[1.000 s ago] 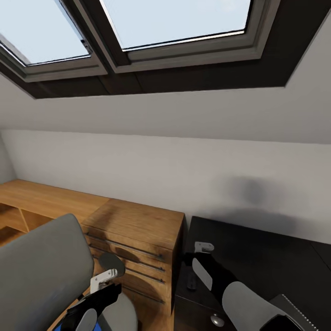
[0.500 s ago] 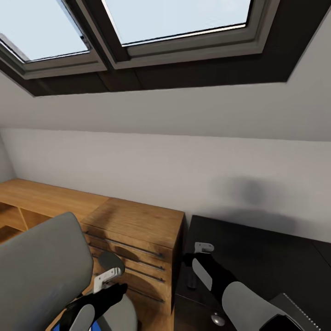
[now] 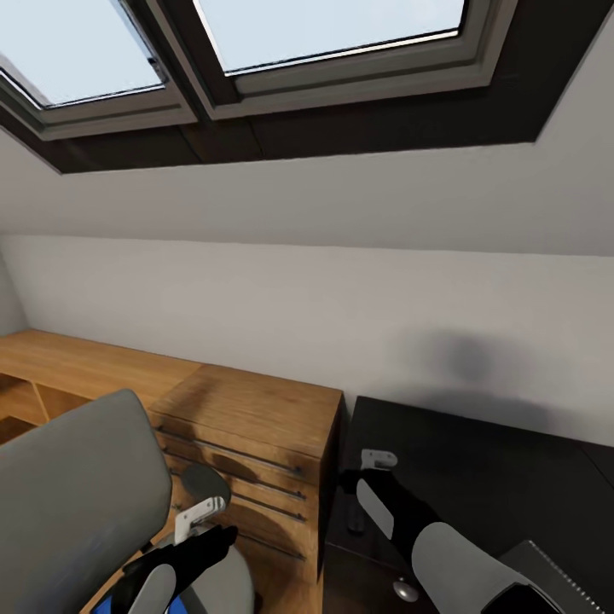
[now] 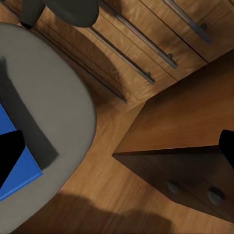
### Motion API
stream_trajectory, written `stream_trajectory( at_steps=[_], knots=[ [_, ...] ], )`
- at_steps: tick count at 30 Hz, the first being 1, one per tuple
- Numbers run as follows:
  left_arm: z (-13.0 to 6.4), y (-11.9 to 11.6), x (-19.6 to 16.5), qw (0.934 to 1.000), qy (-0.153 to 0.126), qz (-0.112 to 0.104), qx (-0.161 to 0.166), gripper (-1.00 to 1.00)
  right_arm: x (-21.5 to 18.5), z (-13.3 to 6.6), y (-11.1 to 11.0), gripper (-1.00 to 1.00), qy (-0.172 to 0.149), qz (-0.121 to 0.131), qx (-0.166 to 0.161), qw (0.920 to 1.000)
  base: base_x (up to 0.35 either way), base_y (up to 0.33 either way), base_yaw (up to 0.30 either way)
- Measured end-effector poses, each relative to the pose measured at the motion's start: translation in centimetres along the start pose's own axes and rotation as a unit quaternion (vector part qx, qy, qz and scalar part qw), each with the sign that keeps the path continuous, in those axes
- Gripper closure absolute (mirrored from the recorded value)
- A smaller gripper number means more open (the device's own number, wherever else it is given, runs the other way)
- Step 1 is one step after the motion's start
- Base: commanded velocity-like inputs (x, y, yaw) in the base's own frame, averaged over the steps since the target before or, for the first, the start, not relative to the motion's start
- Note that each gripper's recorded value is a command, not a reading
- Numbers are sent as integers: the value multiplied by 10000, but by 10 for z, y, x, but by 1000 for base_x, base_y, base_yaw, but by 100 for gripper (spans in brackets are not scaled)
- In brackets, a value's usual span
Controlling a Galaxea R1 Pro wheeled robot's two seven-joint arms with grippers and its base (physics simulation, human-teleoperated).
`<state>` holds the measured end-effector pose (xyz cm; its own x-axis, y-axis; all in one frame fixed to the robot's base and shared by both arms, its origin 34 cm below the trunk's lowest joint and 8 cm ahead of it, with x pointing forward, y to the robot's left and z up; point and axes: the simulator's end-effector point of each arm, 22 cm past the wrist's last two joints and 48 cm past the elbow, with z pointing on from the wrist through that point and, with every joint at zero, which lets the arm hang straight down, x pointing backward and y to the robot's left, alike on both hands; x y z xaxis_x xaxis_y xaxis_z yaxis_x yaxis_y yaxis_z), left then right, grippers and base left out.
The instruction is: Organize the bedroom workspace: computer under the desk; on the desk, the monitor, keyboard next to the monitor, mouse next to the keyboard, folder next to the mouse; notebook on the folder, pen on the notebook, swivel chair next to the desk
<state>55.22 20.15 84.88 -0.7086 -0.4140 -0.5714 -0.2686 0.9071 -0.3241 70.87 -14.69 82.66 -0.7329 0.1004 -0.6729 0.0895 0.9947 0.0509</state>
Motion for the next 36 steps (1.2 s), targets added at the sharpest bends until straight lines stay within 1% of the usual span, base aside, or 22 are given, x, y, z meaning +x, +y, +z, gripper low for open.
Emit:
stream_trajectory(
  at_steps=[6, 14, 21, 28, 36],
  knots=[
    [6, 2, 4, 10000, -3, 1, 6, -100, 6, 7, -1, -100, 28, -6, 13, 10000, 0, 0, 0],
    [15, 5, 9, 10000, -8, 1, 7, -100, 23, 17, -6, -100, 196, -33, 64, 9998, 0, 0, 0],
    [23, 8, 14, 10000, -10, 3, 4, -100, 35, 29, -18, -100, 355, -64, 204, 9991, 0, 0, 0],
    [31, 11, 19, 10000, -10, 1, 7, -100, 43, 37, -19, -100, 388, -66, 214, 9990, 0, 0, 0],
    [31, 11, 19, 10000, -10, 1, 7, -100, 44, 37, -17, -100, 400, -72, 208, 9990, 0, 0, 0]
  ],
)
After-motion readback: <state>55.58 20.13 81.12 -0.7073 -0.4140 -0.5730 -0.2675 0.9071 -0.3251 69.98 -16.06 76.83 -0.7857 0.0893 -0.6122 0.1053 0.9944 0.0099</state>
